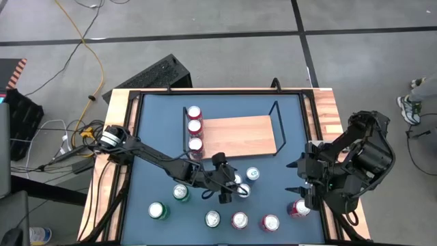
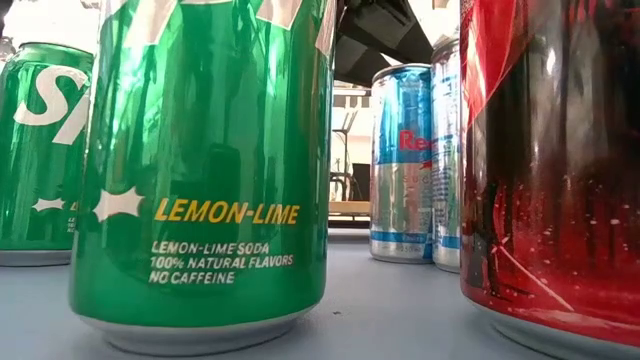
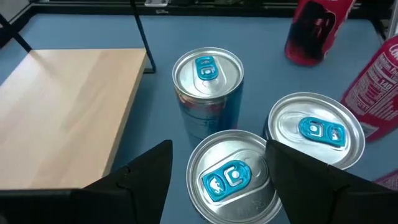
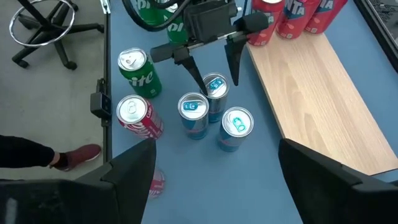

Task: Place canned beverage on shelf
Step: Put the blue soda can on the shelf

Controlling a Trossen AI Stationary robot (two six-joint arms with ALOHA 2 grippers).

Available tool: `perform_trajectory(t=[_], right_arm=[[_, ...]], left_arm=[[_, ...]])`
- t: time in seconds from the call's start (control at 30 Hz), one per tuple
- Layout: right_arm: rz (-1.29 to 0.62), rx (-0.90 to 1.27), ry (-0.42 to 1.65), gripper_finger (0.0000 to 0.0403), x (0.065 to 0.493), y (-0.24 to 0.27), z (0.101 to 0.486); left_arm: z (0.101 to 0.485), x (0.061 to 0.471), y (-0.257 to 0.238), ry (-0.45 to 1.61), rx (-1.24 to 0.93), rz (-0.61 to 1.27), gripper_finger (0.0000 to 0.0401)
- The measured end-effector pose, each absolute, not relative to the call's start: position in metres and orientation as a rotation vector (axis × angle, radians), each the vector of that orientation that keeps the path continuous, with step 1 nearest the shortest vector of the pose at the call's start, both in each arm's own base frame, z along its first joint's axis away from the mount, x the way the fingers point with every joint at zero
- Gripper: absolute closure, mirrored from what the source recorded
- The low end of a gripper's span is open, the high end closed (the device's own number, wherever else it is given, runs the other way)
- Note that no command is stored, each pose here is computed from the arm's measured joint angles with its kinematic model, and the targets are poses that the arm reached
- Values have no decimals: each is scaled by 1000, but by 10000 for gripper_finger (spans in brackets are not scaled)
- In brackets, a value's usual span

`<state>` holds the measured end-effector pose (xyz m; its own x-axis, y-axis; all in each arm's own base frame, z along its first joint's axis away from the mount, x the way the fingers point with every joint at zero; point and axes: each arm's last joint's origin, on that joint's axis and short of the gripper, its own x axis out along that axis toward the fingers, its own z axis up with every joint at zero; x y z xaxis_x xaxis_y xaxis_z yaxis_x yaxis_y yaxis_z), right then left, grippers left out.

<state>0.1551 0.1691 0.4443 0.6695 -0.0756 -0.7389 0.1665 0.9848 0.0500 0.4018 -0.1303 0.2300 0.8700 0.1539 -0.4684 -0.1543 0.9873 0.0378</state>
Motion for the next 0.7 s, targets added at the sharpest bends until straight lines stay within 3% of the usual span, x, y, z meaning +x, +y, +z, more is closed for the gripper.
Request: perform_trajectory(t=[0.23, 0.47, 0.7], right_arm=[[-144, 100, 838, 78, 156, 170, 440], [-161, 104, 855, 78, 157, 172, 433], [-160, 108, 854, 78, 157, 172, 433]], left_arm=[[258, 391, -127, 434, 47, 182, 156], [251, 386, -136, 493, -19, 149, 156], [251, 386, -135, 489, 51, 153, 156]])
